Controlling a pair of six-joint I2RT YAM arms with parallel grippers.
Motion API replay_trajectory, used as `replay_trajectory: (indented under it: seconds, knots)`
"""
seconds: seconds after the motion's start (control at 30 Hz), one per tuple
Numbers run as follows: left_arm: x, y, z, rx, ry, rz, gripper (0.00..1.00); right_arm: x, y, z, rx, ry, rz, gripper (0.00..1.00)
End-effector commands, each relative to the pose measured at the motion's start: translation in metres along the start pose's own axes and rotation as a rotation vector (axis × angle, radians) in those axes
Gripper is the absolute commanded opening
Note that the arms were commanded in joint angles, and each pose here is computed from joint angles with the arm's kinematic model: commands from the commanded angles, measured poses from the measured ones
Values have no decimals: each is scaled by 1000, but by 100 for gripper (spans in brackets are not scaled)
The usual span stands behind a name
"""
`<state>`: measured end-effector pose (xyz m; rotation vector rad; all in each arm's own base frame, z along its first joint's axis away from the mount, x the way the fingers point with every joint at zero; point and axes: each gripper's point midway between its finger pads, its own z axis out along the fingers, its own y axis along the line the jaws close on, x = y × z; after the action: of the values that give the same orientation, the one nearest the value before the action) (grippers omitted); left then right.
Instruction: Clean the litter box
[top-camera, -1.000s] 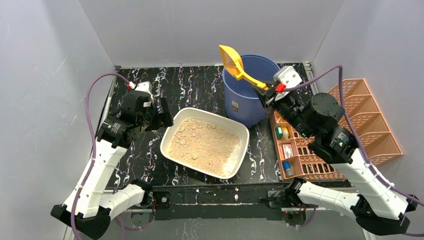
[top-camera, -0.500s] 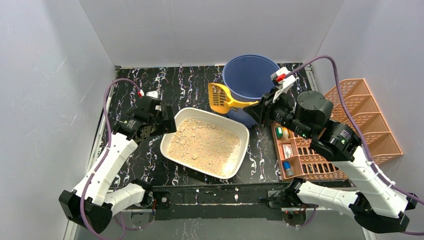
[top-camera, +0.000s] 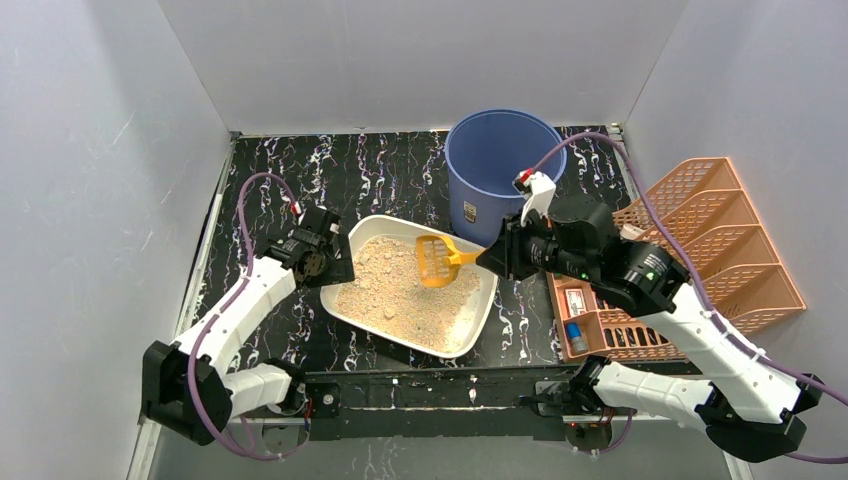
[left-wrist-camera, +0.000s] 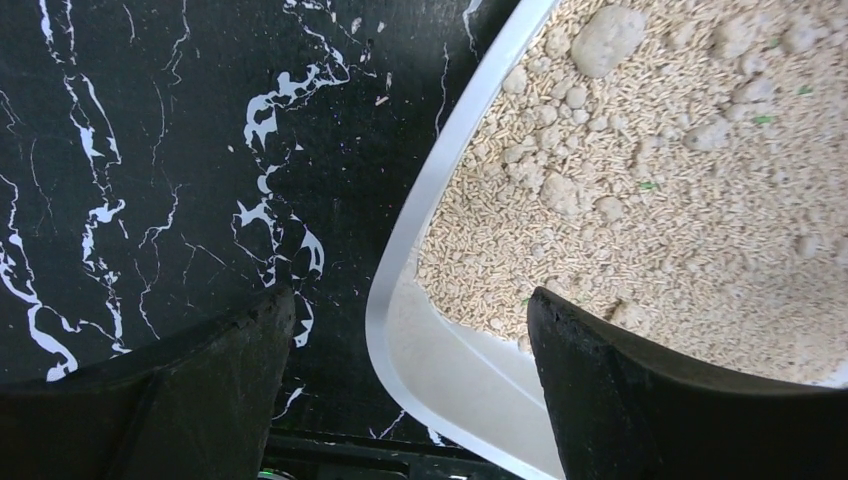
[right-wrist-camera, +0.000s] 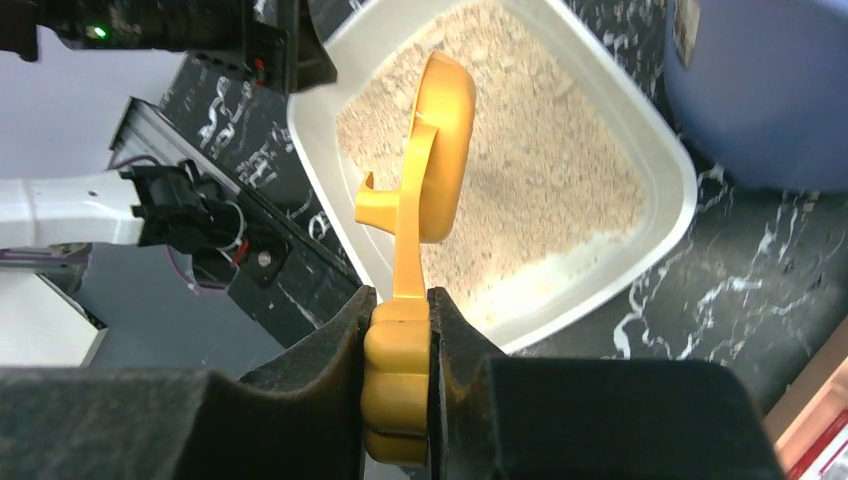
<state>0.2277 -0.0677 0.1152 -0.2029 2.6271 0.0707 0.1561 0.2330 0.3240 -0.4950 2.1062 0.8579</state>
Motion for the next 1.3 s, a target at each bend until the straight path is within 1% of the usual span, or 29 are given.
replay_trajectory:
  seconds: [0.0, 0.2, 0.37, 0.5, 0.67, 0.87, 1.07, 1.27]
  knots:
    - [6, 0, 16, -20, 16, -8, 80, 23, -5, 7, 24, 67, 116, 1]
    - [17, -1, 33, -39, 57, 4, 71, 48, -21, 18, 111, 128, 212, 1]
    - [23, 1, 45, -74, 93, 13, 64, 62, -37, 18, 213, 195, 233, 1]
    - [28, 1, 53, -86, 114, 12, 58, 75, -40, 18, 249, 268, 245, 1]
    - [33, -1, 59, -84, 135, 13, 43, 97, -44, 21, 291, 370, 292, 1]
    - [35, -1, 62, -84, 143, 18, 20, 120, -38, 32, 256, 458, 347, 1]
    - [37, -3, 62, -76, 153, 22, 0, 140, -37, 43, 242, 502, 402, 1]
    - [32, -5, 54, -51, 136, 17, 0, 160, -36, 60, 196, 489, 499, 1]
